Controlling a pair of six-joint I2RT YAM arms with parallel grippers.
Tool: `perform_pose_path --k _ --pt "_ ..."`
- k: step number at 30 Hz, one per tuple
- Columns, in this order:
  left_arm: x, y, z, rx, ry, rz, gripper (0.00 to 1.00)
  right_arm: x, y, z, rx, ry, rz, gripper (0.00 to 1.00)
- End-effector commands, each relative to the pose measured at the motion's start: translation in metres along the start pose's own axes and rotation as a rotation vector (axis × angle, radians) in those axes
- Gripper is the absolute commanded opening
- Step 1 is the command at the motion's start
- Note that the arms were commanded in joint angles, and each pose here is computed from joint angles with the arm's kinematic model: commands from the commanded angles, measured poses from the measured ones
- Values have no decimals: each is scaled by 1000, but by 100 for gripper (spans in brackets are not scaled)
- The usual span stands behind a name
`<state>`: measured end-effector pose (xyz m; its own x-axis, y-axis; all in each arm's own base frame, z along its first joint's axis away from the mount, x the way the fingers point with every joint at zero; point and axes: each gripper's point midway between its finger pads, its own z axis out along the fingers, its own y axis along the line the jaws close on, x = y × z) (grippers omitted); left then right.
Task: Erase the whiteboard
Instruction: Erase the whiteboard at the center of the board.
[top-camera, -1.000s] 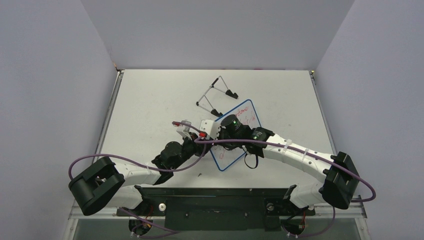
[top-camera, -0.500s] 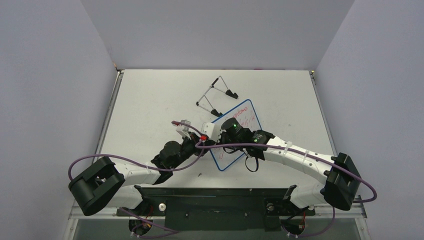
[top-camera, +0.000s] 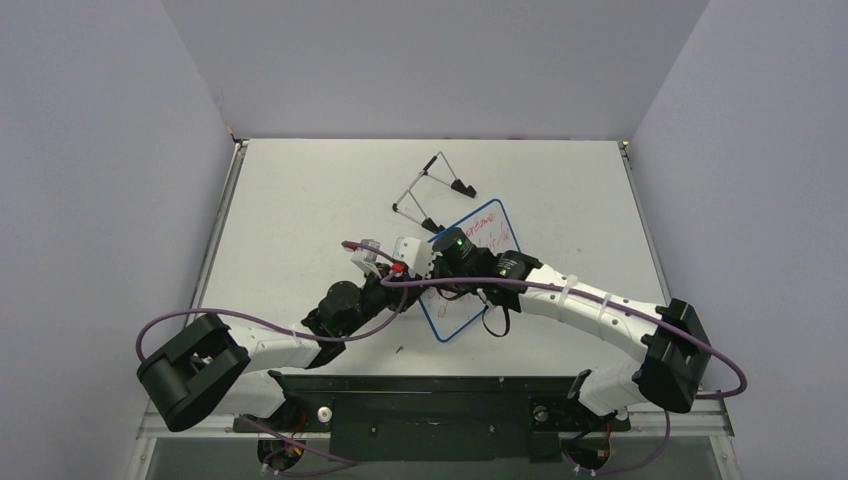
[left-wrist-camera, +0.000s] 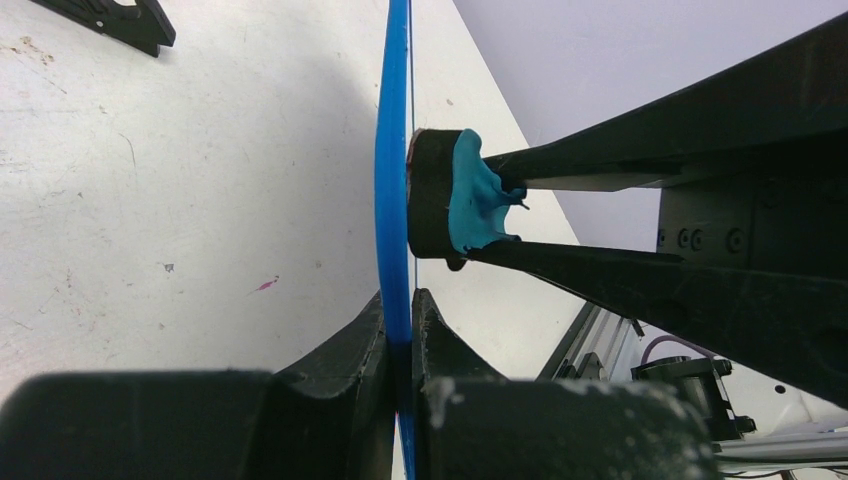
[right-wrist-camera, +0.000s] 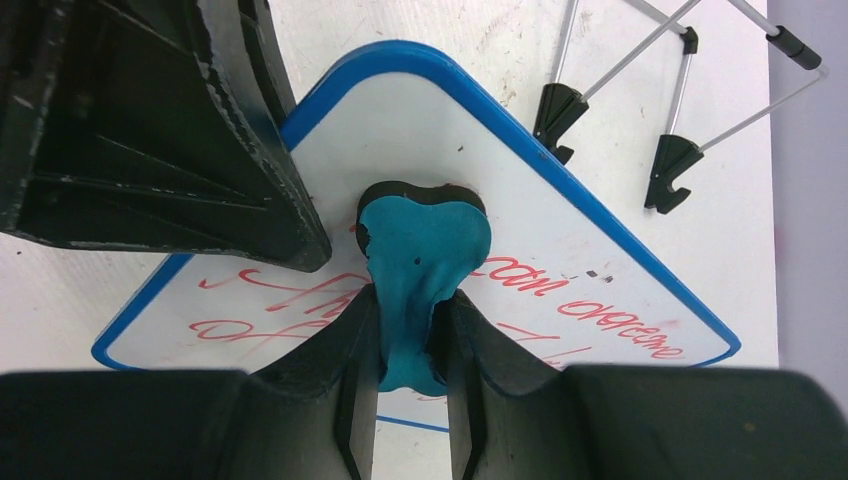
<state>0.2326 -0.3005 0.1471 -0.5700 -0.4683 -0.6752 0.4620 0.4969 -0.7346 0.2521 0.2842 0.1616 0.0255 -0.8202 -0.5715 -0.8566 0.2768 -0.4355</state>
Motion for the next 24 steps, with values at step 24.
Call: perform_pose_path --k 24 --pt "-31 -47 -7 217 -86 -49 0 13 -8 -5 139 1 -129 0"
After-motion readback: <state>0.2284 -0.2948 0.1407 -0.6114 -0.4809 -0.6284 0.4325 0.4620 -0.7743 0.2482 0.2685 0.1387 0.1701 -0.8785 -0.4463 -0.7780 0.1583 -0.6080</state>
